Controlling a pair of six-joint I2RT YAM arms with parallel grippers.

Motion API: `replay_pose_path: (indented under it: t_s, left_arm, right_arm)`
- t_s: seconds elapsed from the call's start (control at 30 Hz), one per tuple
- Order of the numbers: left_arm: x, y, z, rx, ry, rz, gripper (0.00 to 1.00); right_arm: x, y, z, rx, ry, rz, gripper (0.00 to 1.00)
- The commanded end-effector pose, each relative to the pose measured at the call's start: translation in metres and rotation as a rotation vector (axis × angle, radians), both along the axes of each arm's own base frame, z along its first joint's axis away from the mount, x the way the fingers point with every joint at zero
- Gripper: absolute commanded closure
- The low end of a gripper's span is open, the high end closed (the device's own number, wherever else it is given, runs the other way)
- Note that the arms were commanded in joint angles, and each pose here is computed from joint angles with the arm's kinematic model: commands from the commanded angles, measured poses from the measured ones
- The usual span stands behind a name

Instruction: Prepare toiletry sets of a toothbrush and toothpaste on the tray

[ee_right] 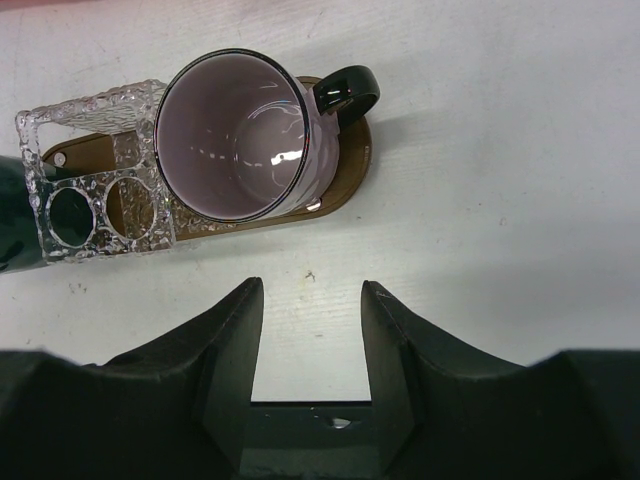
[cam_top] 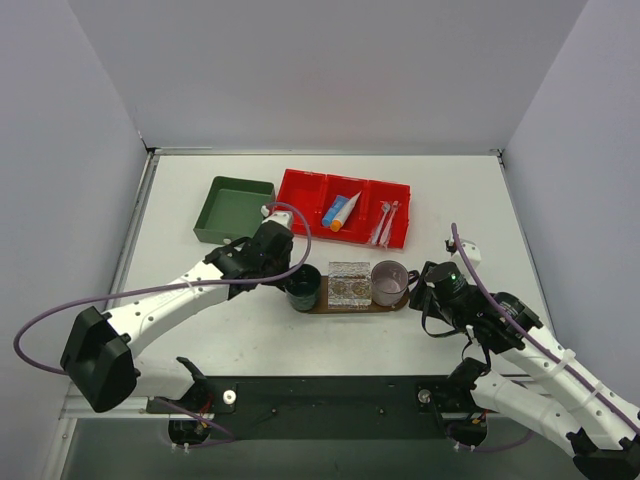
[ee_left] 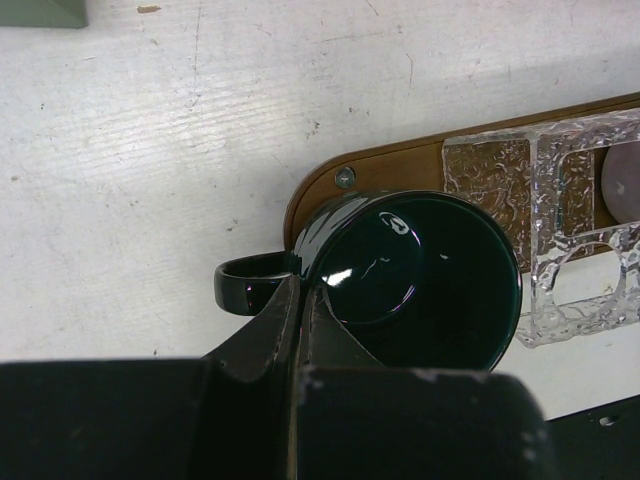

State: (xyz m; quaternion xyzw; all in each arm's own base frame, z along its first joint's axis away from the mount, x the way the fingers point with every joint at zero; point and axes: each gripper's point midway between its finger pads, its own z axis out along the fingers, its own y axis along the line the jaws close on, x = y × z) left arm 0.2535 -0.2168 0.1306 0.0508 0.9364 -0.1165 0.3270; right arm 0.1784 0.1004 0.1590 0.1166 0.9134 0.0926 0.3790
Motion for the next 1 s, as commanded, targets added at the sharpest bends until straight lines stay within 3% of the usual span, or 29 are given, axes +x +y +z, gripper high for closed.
replay_pose_path:
  t_s: [0.0, 0.97]
  left_arm:
    - [0.022, -0.025, 0.035, -0.124, -0.105, 0.017, 1.00]
    - [0.026, -0.034, 0.023, -0.112, -0.092, 0.019, 1.00]
  right_arm:
    - [0.002, -0.007, -0.001, -0.032, -0.014, -0.021, 0.60]
    - [0.003, -0.008, -0.005, -0.042, -0.008, -0.027, 0.60]
